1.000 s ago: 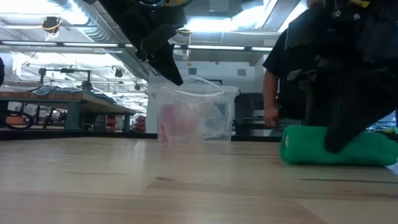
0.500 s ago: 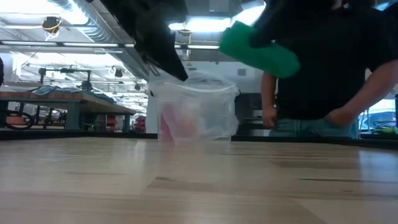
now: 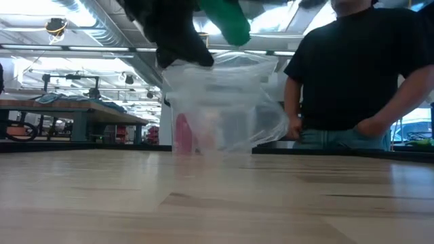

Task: Roll bandage
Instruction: Put the rolled green bandage into the transparent zip bag

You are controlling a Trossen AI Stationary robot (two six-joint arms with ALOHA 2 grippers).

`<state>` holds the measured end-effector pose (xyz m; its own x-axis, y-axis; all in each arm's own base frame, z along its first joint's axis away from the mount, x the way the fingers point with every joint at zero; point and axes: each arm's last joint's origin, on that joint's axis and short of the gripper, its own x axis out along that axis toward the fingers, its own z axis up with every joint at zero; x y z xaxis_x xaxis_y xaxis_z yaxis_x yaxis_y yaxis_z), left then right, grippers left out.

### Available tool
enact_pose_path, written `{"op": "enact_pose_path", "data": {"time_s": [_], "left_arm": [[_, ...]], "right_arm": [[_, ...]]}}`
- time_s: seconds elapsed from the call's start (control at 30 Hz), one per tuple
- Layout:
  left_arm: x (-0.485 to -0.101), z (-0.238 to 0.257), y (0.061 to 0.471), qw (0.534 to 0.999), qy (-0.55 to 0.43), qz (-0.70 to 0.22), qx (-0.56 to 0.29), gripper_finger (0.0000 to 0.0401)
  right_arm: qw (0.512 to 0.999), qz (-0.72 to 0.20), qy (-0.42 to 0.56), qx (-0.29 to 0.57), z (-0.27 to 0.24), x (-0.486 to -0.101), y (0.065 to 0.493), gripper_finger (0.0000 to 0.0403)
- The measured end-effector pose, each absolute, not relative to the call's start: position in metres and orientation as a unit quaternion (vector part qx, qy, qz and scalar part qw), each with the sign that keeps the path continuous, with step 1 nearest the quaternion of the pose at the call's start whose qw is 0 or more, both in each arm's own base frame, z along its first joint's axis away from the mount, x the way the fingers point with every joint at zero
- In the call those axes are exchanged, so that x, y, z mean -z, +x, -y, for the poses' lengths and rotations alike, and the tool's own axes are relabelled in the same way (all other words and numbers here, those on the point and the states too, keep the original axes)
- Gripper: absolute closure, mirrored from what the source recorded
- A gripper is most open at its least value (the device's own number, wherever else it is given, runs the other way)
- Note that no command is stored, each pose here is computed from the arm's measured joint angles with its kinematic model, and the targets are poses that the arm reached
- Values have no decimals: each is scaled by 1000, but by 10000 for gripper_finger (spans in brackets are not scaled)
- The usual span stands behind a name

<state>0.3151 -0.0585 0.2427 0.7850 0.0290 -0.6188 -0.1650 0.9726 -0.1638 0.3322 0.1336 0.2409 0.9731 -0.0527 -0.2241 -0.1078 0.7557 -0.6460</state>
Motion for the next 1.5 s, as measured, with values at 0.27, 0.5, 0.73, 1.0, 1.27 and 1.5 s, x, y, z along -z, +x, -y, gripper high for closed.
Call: {"op": "enact_pose_path", "data": {"time_s": [0.27,0.5,0.73,1.0,1.27,1.5], "left_arm": [[-249,61,315,941,-133,-310,-35,396],[-248,60,315,940,-124,-315,-34,396],[-248,59,315,944,-96,-315,-37,396],[-246,64,314,949,-2,-305,-75,398],[-235,65,319,935,106,-315,-122,399],[-242,66,326,949,84,-280,-114,400]], "right_arm": [[910,-144,-386,-42,-137,-218,338,314],[907,-148,-394,-30,-143,-216,337,314],[918,-132,-373,3,-165,-244,308,314],[939,-227,-258,20,-169,-238,281,314],[950,-192,-245,38,-172,-238,284,314],[953,-97,-287,23,-155,-255,309,314]]}}
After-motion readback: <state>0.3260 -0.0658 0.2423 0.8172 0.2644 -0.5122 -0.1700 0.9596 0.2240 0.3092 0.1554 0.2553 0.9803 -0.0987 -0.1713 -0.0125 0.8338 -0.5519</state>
